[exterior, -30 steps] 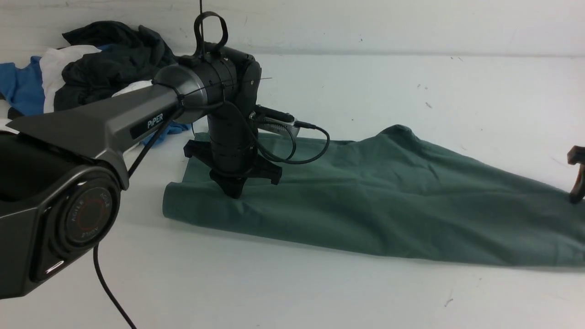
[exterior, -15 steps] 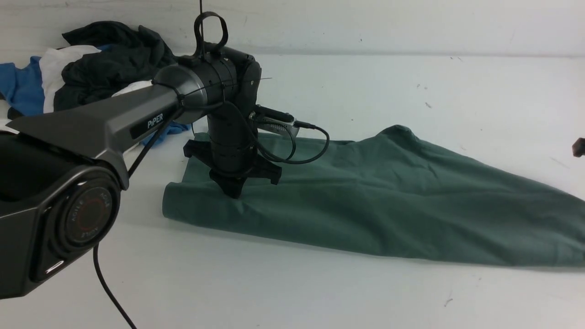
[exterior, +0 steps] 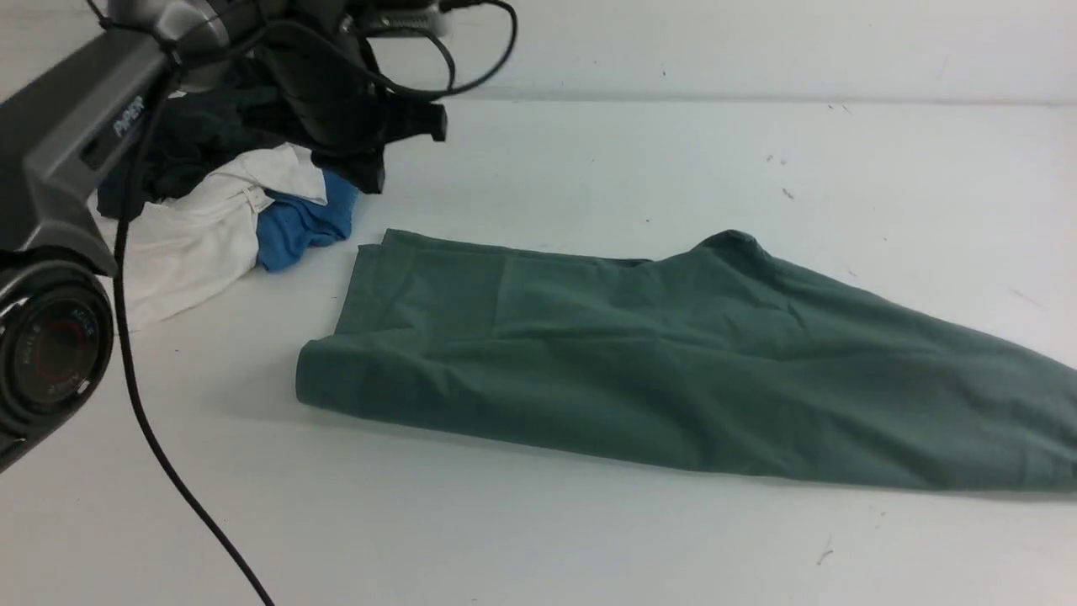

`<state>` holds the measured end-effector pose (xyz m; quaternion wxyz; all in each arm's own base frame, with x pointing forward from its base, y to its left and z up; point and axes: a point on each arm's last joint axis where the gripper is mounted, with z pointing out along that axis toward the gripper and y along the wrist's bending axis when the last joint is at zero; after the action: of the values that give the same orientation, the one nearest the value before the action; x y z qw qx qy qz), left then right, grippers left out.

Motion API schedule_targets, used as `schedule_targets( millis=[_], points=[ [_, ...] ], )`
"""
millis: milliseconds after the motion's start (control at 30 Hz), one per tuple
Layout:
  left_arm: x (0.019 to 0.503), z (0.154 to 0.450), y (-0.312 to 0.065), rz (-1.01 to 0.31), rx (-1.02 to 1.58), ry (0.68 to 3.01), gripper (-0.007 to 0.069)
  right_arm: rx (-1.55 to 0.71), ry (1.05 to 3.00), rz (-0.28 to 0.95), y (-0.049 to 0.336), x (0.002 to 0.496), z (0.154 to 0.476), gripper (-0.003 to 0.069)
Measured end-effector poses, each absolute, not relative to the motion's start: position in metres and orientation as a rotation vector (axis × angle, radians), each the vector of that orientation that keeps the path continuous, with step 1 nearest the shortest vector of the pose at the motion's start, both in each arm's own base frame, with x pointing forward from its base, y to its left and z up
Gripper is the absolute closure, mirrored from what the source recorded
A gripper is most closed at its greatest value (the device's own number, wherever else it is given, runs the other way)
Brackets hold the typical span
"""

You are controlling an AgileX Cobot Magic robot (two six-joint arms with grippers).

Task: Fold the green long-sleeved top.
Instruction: Use both arms to drag the lower edge of the fabric forward and fold it over the upper edge

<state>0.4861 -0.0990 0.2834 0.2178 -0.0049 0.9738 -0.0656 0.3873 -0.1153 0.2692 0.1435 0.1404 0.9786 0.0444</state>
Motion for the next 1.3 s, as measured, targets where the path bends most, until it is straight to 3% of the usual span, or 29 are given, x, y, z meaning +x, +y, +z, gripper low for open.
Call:
schedule_targets(
  millis=[200,533,667,833,867,900,1033,1100,1300],
  points=[
    [0.514,0.243,-0.068,-0.186,-0.112,2.692,0.0562,0.328,2.833,0.141,-0.094,0.393,0.269,0.0673],
    [0.537,0.177,-0.077,-0.128,-0.017,2.680,0.0216,0.117,2.814,0.163,-0.034,0.406,0.270,0.0673],
    [0.539,0.161,-0.082,-0.135,-0.002,2.692,0.0184,0.066,2.798,0.168,-0.020,0.409,0.271,0.0673],
    [0.539,0.158,-0.085,-0.142,0.031,2.693,0.0229,0.043,2.785,0.170,-0.013,0.411,0.271,0.0673],
    [0.539,0.158,-0.087,-0.147,0.035,2.696,0.0289,0.041,2.781,0.171,-0.012,0.411,0.271,0.0673],
    [0.539,0.158,-0.087,-0.148,0.035,2.696,0.0297,0.042,2.781,0.173,-0.012,0.411,0.271,0.0673],
    [0.538,0.159,-0.087,-0.145,0.065,2.706,0.0533,0.022,2.764,0.167,-0.009,0.413,0.272,0.0673],
    [0.537,0.162,-0.087,-0.138,0.096,2.719,0.0594,-0.026,2.745,0.163,-0.002,0.414,0.275,0.0673],
    [0.534,0.193,-0.086,-0.138,0.115,2.706,0.0602,-0.129,2.625,0.167,0.027,0.426,0.287,0.0629]
  ],
)
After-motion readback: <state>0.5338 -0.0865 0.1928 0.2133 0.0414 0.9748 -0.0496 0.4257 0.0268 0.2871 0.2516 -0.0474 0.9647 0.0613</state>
